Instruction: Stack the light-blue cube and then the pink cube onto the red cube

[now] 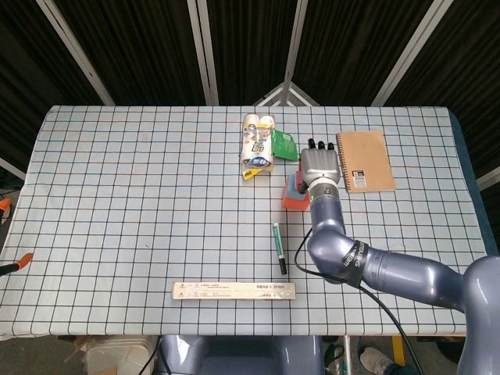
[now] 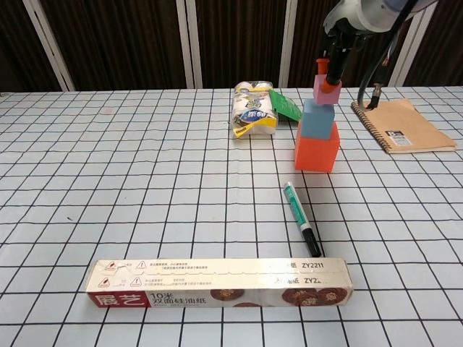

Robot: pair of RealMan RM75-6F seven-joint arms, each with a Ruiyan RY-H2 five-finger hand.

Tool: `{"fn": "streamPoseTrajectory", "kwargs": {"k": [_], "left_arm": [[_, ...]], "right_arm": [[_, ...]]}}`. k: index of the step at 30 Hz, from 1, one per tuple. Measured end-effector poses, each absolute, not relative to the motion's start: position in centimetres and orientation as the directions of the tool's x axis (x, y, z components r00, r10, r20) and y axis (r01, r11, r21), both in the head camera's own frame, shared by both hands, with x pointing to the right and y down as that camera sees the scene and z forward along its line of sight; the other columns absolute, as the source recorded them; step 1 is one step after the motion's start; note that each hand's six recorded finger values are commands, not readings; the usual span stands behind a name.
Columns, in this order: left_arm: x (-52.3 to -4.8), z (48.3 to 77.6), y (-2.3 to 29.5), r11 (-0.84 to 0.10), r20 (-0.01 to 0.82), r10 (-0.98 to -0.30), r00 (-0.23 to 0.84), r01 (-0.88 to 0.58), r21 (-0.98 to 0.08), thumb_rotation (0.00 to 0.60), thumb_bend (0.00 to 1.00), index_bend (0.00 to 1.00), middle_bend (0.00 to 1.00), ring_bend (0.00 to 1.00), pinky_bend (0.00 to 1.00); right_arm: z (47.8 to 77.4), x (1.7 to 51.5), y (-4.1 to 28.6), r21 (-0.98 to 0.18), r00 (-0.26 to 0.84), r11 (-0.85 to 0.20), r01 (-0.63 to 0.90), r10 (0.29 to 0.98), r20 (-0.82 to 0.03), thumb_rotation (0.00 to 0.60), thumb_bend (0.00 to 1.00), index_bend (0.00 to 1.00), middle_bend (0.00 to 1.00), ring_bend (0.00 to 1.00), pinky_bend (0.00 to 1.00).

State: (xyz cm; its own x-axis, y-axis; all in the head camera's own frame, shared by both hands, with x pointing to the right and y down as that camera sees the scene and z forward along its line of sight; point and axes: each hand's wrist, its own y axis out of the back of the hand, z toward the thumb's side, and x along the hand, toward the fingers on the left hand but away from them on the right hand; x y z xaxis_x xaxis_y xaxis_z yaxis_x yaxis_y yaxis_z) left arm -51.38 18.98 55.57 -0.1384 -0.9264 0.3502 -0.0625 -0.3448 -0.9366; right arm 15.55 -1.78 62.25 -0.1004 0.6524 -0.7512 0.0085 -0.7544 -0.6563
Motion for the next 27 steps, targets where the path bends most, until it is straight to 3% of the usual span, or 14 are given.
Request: {"fn": "streamPoseTrajectory", "kwargs": {"k": [27], "left_arm": [[-51.5,55.5,18.9,-0.342,0.348,-0.927,-0.142,-0.066,-0.938,0.6,0.16,0.04,0.0,0.0,0.0]], "right_arm": [[63.7,15.6,-1.7,-0.636,-0.103,-0.772,0.01,0.632,-0.768,0.6,0.4,0.48,0.0,0.0,0.0]]}}
